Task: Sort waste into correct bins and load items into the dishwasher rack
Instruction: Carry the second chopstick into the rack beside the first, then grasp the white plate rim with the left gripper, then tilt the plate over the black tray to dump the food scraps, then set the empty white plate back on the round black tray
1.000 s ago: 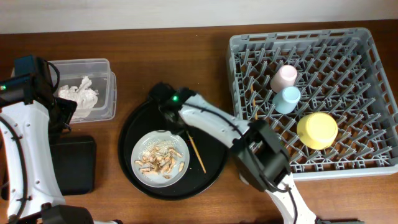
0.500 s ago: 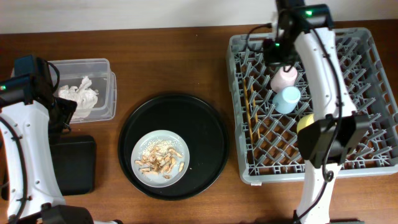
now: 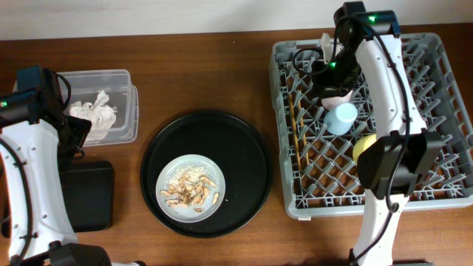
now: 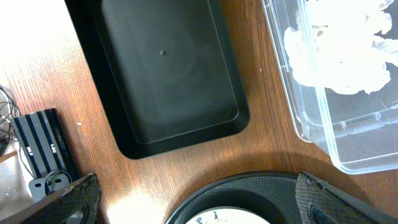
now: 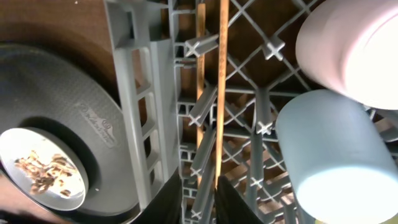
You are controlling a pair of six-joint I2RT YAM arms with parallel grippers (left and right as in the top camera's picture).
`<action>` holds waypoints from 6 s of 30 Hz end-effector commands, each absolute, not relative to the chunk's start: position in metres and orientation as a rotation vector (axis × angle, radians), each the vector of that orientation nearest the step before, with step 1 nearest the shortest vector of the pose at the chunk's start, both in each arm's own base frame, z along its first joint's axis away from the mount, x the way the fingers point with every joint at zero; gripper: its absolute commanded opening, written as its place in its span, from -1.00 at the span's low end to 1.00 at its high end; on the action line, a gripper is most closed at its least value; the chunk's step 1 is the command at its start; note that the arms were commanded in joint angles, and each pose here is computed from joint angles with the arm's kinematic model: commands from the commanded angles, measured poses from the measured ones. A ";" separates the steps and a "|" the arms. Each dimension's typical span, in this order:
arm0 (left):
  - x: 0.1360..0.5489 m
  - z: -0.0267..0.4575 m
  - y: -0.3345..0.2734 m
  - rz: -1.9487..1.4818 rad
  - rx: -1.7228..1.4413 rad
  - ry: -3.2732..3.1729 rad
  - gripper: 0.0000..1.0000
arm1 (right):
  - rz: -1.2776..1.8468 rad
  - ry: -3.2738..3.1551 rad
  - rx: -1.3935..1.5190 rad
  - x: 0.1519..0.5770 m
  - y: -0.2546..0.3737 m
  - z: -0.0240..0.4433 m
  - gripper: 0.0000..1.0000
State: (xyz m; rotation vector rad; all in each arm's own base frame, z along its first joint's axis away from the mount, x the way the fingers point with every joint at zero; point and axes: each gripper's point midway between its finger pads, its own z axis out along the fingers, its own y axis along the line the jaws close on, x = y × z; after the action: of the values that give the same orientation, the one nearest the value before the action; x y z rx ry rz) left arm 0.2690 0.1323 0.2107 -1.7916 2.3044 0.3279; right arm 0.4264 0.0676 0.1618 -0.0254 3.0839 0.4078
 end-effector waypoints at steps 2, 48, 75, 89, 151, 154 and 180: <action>0.267 0.213 0.134 0.330 -1.795 2.292 0.98 | 0.425 2.972 -0.069 0.405 0.071 0.221 -0.44; 0.239 0.069 -0.192 0.052 -0.249 3.018 0.29 | -0.103 2.793 0.575 0.345 -0.119 0.287 0.97; 0.260 0.067 -0.162 0.601 -0.228 3.001 -0.97 | -0.103 2.793 0.575 0.345 -0.119 0.287 0.97; 0.335 0.161 0.011 0.646 -0.858 2.908 -0.97 | -0.103 2.793 0.575 0.345 -0.119 0.287 0.97; 0.302 0.220 0.202 -1.365 -1.177 2.099 -0.99 | -0.103 2.793 0.575 0.345 -0.119 0.287 0.97; 0.295 0.215 0.194 -1.382 -1.246 2.148 -0.99 | -0.103 2.793 0.575 0.345 -0.119 0.287 0.97; 0.316 0.096 -0.126 -0.262 -0.294 2.972 -0.97 | -0.103 2.793 0.575 0.345 -0.119 0.287 0.97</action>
State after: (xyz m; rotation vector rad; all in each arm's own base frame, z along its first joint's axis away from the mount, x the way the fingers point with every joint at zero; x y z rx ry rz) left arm 0.3026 -0.1554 0.1167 -0.2821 3.0234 -0.7798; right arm 0.3470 -0.1167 0.2871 0.5583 2.7898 -0.0874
